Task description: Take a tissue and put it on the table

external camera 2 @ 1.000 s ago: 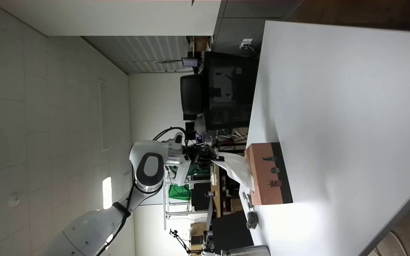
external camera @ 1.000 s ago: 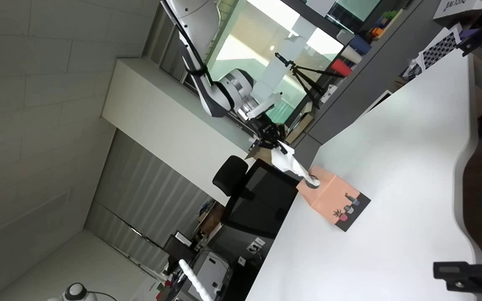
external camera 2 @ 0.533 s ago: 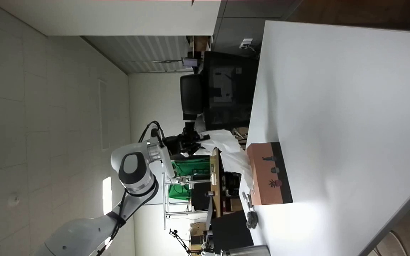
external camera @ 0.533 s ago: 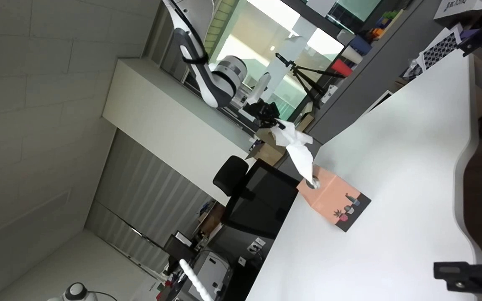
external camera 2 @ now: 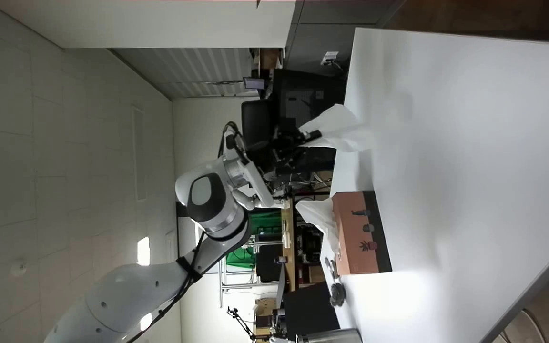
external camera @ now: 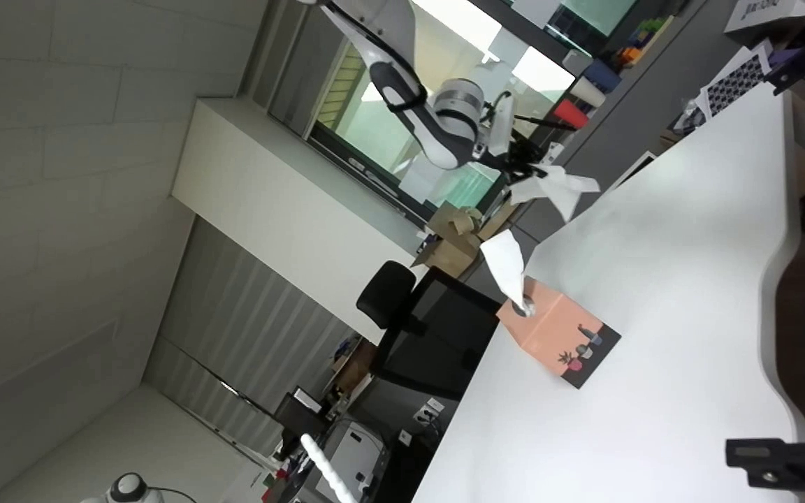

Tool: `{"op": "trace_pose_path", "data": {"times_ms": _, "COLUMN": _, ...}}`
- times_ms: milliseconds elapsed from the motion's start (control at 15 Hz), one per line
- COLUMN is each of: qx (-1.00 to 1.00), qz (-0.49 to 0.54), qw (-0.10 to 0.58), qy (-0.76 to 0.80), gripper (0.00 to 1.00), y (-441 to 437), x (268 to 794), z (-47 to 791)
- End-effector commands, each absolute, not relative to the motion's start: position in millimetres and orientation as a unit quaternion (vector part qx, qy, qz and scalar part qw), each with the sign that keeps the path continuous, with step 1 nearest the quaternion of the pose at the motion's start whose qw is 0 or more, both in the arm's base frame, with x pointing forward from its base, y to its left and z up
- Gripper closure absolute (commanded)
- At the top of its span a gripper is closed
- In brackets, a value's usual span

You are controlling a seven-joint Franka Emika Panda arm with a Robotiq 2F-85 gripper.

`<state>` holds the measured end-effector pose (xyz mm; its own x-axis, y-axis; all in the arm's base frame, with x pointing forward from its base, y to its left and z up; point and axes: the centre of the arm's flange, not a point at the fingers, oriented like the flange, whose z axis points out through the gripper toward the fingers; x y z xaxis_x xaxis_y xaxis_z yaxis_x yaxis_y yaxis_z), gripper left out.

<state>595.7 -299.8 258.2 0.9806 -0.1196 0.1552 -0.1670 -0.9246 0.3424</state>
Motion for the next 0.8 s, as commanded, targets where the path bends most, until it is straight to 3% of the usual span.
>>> {"op": "trace_pose_path", "data": {"times_ms": 0, "qx": 0.982, "qz": 0.018, "qw": 0.131, "qy": -0.134, "gripper": 1.0, "y": -308, "x": 592, "z": 199}}
{"op": "trace_pose_path", "data": {"times_ms": 400, "qx": 0.981, "qz": -0.033, "qw": 0.072, "qy": -0.179, "gripper": 1.0, "y": -296, "x": 580, "z": 131}}
{"op": "trace_pose_path", "data": {"times_ms": 467, "qx": 0.98, "qz": -0.043, "qw": 0.063, "qy": -0.185, "gripper": 0.74, "y": -293, "x": 580, "z": 130}}
{"op": "trace_pose_path", "data": {"times_ms": 600, "qx": 0.98, "qz": -0.045, "qw": 0.058, "qy": -0.184, "gripper": 0.67, "y": -284, "x": 583, "z": 145}}
{"op": "trace_pose_path", "data": {"times_ms": 733, "qx": 0.981, "qz": -0.035, "qw": 0.057, "qy": -0.18, "gripper": 0.53, "y": -273, "x": 589, "z": 168}}
